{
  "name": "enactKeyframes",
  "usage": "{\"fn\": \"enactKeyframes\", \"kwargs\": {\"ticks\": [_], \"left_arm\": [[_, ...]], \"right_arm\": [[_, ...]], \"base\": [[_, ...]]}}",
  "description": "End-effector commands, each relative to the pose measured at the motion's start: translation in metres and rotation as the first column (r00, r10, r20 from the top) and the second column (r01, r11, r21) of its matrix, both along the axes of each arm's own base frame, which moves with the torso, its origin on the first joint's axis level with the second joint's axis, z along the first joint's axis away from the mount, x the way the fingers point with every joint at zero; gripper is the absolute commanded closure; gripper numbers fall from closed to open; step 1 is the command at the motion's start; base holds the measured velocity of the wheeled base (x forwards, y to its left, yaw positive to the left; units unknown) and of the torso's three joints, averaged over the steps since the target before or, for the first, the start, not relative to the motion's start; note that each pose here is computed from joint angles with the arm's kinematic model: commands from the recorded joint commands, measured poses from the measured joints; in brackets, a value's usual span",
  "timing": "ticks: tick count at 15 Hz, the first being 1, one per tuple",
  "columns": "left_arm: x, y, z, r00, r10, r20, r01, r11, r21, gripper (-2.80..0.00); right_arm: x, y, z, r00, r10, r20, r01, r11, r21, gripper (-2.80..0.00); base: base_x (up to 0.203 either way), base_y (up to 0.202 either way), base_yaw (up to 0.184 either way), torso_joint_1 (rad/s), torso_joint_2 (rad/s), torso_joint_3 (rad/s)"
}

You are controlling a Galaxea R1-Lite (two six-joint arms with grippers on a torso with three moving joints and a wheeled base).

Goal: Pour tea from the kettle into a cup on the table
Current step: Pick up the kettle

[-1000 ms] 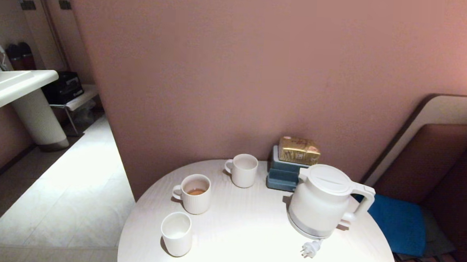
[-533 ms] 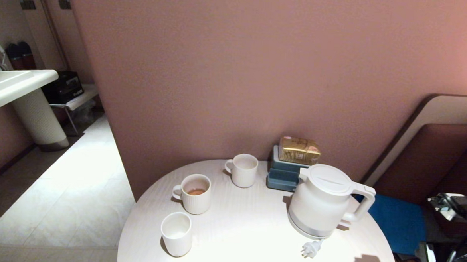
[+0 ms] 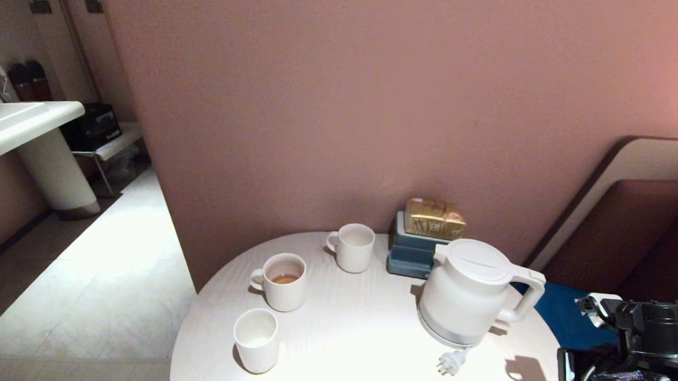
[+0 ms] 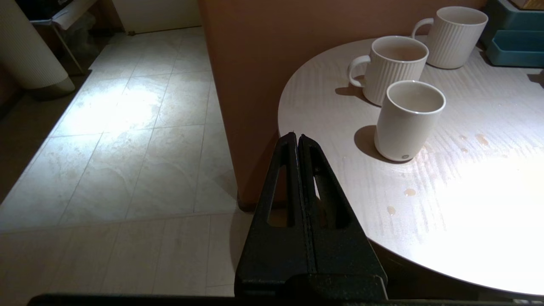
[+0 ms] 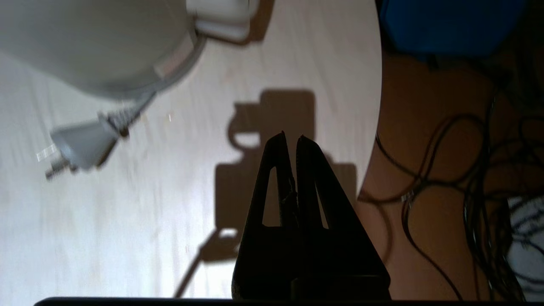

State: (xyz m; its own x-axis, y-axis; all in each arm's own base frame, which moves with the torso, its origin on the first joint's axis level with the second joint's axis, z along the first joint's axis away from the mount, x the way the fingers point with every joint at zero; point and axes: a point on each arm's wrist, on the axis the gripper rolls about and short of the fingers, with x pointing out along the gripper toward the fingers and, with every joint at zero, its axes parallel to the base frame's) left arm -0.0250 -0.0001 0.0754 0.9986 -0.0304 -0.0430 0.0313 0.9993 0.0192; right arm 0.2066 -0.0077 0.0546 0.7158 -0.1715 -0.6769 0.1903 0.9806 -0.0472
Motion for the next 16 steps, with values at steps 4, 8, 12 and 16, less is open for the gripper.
{"fn": "enactKeyframes", "kwargs": {"ticks": [4,8,12,16], "left_arm": [[0.000,0.000,0.000,1.000,0.000,-0.002,0.000,1.000,0.000,0.00],[0.000,0.000,0.000,1.000,0.000,-0.002,0.000,1.000,0.000,0.00],[0.000,0.000,0.000,1.000,-0.002,-0.002,0.002,1.000,0.000,0.00],[0.000,0.000,0.000,1.000,0.000,-0.002,0.000,1.000,0.000,0.00]], "right_arm": [[0.031,-0.001,-0.010,0.983,-0.002,0.182,0.004,1.000,-0.006,0.00],[0.039,-0.001,-0.019,0.987,0.001,0.162,-0.001,1.000,-0.002,0.00],[0.051,-0.001,-0.013,0.978,0.019,0.208,-0.022,1.000,0.010,0.00],[0.054,0.000,-0.013,0.977,0.029,0.212,-0.033,0.999,0.016,0.00]], "base": [[0.000,0.000,0.000,0.000,0.00,0.000],[0.000,0.000,0.000,0.000,0.00,0.000],[0.000,0.000,0.000,0.000,0.00,0.000],[0.000,0.000,0.000,0.000,0.00,0.000]]}}
